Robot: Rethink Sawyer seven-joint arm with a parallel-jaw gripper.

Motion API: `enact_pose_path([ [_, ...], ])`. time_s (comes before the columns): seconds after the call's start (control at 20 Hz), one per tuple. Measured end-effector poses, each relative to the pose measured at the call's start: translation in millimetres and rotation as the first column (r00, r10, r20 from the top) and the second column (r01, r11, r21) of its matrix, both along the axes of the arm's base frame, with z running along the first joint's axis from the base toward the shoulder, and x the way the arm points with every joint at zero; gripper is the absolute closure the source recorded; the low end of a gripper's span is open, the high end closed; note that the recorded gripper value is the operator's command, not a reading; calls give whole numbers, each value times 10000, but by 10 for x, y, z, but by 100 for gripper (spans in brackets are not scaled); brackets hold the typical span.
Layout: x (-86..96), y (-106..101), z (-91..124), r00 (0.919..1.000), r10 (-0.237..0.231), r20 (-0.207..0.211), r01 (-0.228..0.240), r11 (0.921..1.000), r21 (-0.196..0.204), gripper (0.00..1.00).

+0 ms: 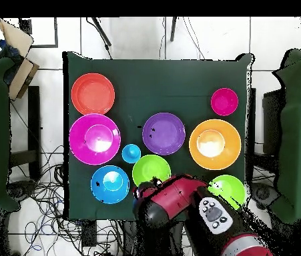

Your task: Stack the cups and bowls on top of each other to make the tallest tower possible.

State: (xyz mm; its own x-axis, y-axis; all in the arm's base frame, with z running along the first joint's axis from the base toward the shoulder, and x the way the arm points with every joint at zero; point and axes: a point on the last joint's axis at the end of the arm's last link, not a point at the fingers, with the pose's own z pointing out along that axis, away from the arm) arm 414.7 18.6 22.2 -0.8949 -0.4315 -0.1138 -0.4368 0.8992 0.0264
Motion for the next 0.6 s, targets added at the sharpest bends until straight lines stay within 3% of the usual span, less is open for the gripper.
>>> enact_pose_path([
  [0.25,-117,319,-88,9972,687,-297,-684,9976,134,0],
  [0.6,-474,813,-279,9775,1857,-999,-1839,9826,276,0],
])
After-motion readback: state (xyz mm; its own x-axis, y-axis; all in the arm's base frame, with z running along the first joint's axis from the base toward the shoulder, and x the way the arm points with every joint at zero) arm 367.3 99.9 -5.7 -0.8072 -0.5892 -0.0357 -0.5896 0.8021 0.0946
